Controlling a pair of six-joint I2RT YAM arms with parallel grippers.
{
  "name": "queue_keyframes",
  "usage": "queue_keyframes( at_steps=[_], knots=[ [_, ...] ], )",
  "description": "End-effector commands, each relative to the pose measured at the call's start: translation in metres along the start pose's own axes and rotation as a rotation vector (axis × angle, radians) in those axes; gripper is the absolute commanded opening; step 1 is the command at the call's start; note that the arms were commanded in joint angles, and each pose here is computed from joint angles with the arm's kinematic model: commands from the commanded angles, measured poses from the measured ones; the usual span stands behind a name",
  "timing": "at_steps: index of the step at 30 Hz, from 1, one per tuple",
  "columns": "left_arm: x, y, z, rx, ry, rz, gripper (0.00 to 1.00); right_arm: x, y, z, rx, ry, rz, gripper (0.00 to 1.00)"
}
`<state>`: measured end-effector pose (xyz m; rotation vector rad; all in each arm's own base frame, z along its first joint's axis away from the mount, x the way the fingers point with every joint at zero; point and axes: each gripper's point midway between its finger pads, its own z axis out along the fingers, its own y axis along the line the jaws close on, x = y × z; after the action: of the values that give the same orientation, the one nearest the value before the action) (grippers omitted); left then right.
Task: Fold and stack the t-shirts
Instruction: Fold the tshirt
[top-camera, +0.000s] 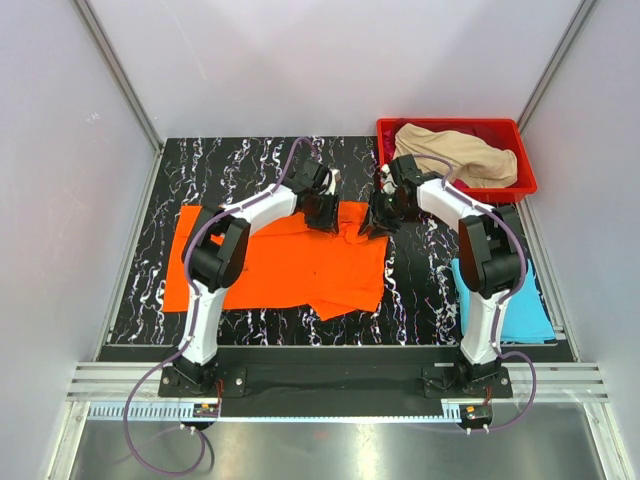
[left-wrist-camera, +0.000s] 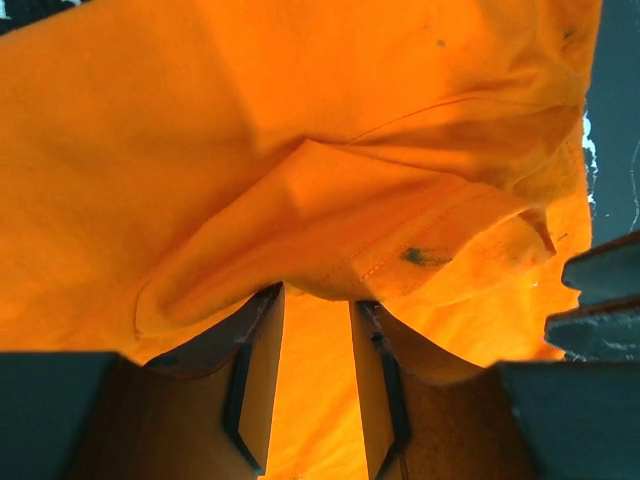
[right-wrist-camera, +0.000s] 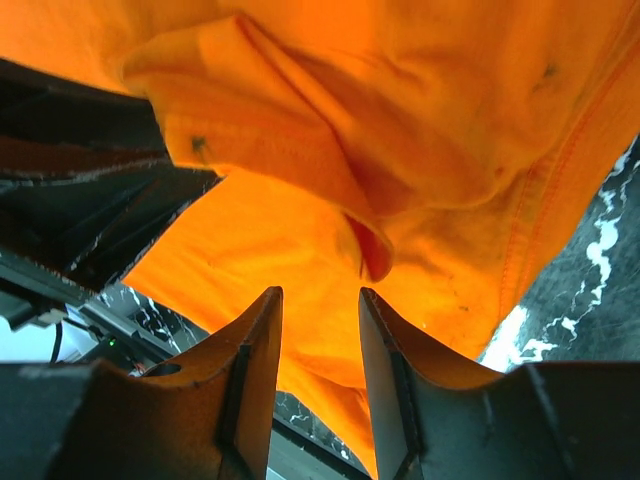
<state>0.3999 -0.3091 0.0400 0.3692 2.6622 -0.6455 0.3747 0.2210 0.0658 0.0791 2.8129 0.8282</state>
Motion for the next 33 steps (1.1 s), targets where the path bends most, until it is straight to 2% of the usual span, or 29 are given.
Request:
queue_keyframes(
  at_steps=[1, 6, 13, 17, 20, 23, 24, 27, 33],
  knots=[
    [-0.012, 0.002, -0.003, -0.023, -0.024, 0.018, 0.37, -0.014, 0.009, -0.002, 0.012, -0.034, -0.047, 0.44],
    [-0.001, 0.001, -0.006, -0.030, -0.035, 0.020, 0.43, -0.015, 0.007, 0.000, 0.017, -0.032, -0.051, 0.43],
    [-0.004, 0.006, 0.005, -0.050, -0.046, 0.042, 0.43, -0.015, 0.005, 0.003, 0.020, -0.026, -0.039, 0.43],
    [-0.010, 0.007, 0.006, -0.054, -0.056, 0.061, 0.36, -0.017, 0.006, 0.004, 0.020, -0.026, -0.043, 0.44],
    [-0.013, 0.005, 0.004, -0.052, -0.060, 0.066, 0.23, -0.016, 0.003, 0.006, 0.029, -0.021, -0.044, 0.43],
    [-0.015, 0.004, -0.002, -0.052, -0.068, 0.068, 0.17, -0.016, 0.002, 0.006, 0.032, -0.020, -0.041, 0.43],
    [-0.015, 0.003, -0.003, -0.050, -0.069, 0.070, 0.10, -0.016, 0.002, 0.006, 0.036, -0.021, -0.042, 0.43],
    [-0.016, 0.000, -0.008, -0.044, -0.068, 0.072, 0.00, -0.017, 0.001, 0.005, 0.041, -0.025, -0.052, 0.44],
    [-0.022, -0.006, -0.021, -0.032, -0.078, 0.077, 0.00, -0.016, -0.001, -0.002, 0.059, -0.031, -0.071, 0.44]
  ],
)
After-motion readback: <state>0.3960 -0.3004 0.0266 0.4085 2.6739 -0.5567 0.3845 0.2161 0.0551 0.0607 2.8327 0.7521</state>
